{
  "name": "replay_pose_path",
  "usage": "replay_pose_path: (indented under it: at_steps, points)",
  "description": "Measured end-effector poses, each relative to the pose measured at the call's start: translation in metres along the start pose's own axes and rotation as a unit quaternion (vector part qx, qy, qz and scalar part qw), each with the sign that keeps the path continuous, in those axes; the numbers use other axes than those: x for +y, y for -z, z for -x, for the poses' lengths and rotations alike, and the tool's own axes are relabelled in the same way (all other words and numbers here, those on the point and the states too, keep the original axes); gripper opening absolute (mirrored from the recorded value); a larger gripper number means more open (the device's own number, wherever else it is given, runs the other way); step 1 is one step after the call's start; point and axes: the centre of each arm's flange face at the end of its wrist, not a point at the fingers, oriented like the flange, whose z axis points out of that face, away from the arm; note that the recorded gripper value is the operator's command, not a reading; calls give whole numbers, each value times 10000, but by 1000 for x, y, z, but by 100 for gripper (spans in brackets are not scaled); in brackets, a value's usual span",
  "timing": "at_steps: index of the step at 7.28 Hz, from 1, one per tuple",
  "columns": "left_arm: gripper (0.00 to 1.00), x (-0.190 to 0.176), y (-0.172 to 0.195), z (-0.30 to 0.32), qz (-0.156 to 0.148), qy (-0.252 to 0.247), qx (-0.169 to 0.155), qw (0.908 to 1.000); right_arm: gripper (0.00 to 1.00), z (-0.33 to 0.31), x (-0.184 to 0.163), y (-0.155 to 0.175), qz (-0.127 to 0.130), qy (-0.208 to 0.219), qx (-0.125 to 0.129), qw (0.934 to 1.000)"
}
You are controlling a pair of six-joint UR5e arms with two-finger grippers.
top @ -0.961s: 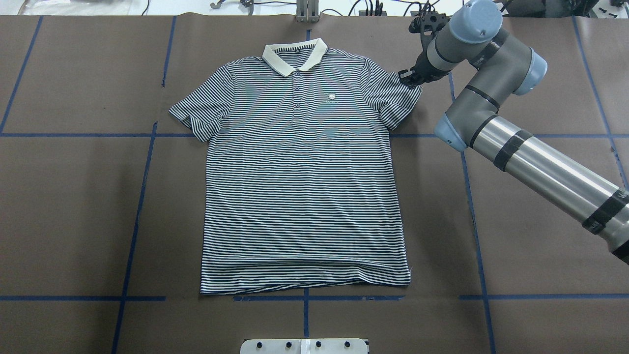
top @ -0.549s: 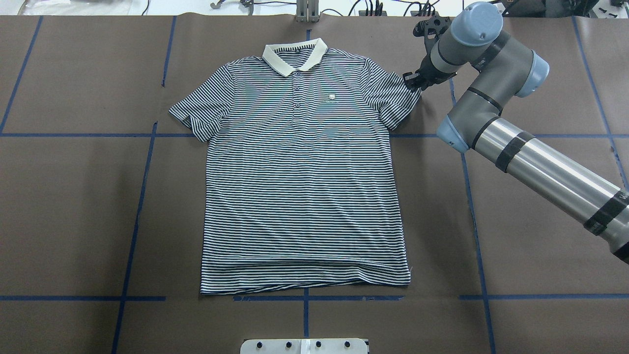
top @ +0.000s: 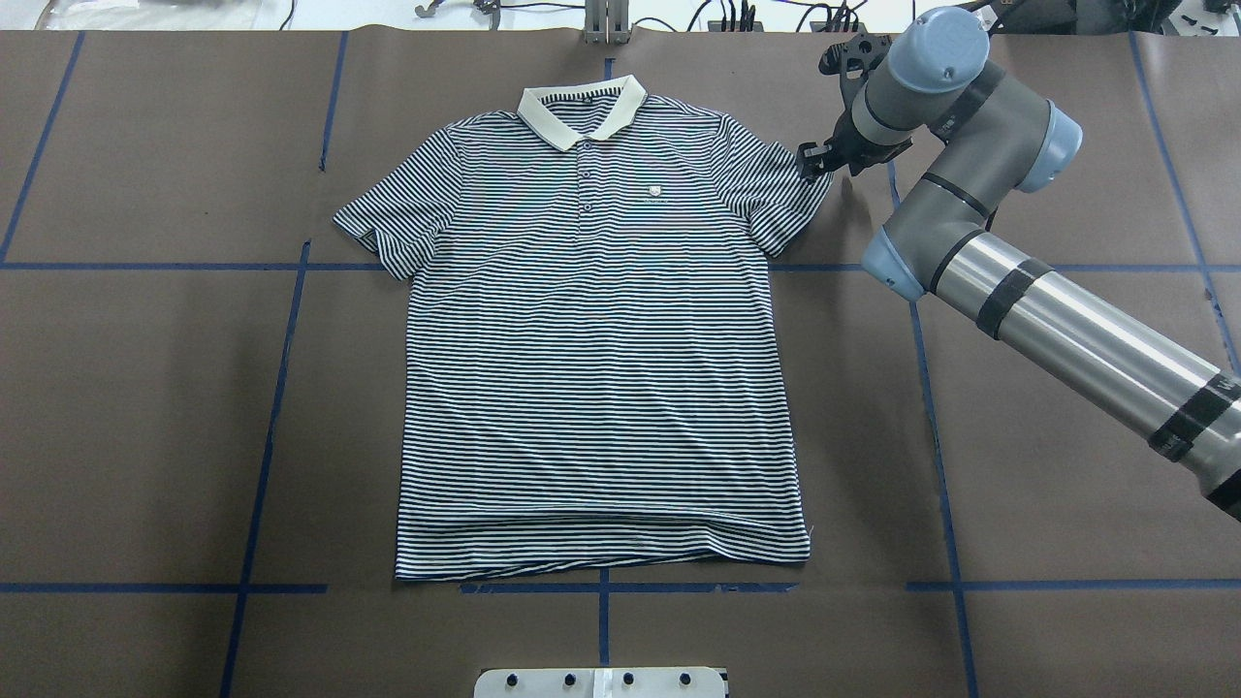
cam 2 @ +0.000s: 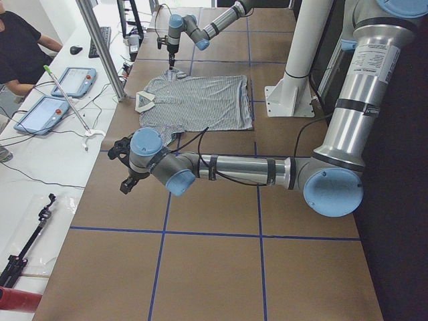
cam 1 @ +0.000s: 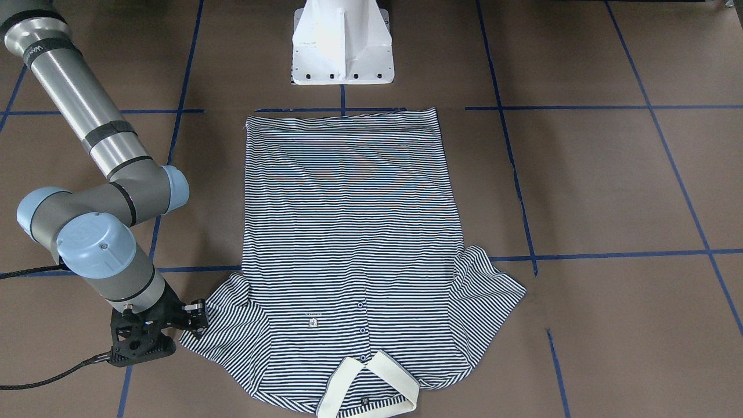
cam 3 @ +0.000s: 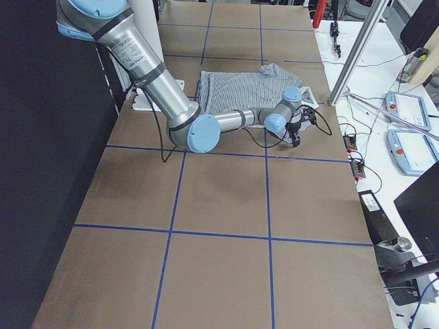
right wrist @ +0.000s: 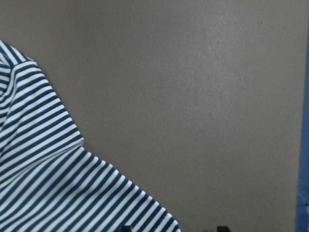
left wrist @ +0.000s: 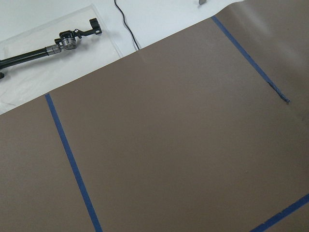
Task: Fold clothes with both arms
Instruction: 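Move the right gripper over the shirt's shoulder and sleeve nearest it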
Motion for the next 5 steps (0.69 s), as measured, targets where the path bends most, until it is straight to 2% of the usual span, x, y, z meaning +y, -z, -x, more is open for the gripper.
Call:
replay_pose_path:
  at_steps: [1, 5]
  points:
    - [100, -1, 1, 0, -9, -5, -1, 10000, 0, 0, 0, -1, 10, -3, 5, 10000]
    - [100, -1, 2, -2, -15, 143, 40, 9999, 0, 2, 0, 0, 8, 12, -4, 10000]
